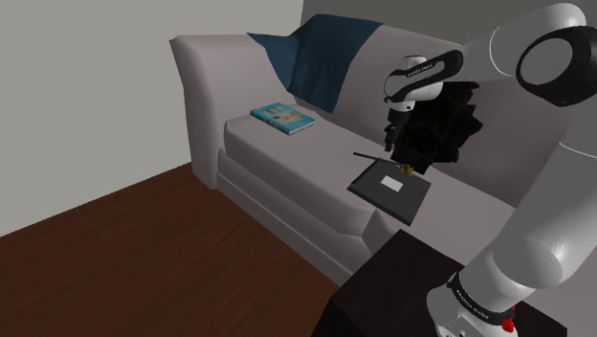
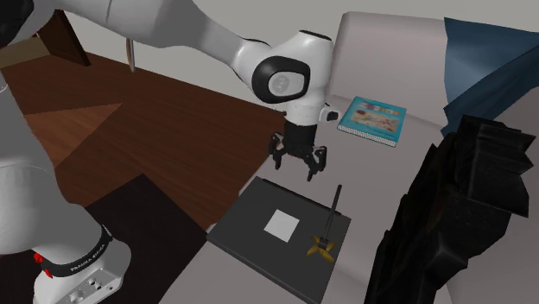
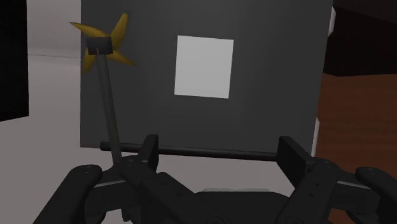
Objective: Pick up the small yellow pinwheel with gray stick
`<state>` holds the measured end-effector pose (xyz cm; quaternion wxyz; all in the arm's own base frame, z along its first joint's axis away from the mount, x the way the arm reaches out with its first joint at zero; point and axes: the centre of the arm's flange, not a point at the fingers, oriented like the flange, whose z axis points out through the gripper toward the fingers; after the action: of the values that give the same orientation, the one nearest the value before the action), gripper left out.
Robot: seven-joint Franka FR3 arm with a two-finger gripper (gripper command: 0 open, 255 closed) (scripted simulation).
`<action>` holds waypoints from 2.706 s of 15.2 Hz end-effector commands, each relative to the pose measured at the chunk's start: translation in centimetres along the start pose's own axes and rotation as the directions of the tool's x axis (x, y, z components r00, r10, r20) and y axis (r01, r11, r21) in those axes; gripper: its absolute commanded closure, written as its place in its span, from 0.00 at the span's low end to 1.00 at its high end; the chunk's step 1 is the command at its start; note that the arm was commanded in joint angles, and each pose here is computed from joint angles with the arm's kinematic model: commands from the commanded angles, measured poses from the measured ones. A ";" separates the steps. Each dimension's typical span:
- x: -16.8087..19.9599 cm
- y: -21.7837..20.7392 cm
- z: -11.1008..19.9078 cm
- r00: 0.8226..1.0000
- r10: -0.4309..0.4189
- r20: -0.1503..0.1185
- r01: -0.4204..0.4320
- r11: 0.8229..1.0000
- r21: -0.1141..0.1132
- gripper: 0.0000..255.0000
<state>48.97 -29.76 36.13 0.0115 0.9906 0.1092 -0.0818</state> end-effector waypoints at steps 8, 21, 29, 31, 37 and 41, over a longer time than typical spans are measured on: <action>3.8 9.2 6.8 0.998 -0.037 0.060 0.037 0.999 0.002 0.00; 5.9 12.5 13.3 0.995 -0.050 0.082 0.050 0.999 0.004 0.00; 5.9 12.5 13.3 0.995 -0.050 0.082 0.050 0.999 0.004 1.00; 5.9 12.5 13.3 0.995 -0.050 0.082 0.050 0.999 0.004 1.00; 5.4 12.5 10.2 0.995 -0.050 0.082 0.050 0.999 0.004 1.00; 5.0 12.5 8.1 0.995 -0.050 0.082 0.050 0.999 0.004 1.00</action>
<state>55.34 -41.22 26.79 0.0132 0.9834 0.1333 -0.1226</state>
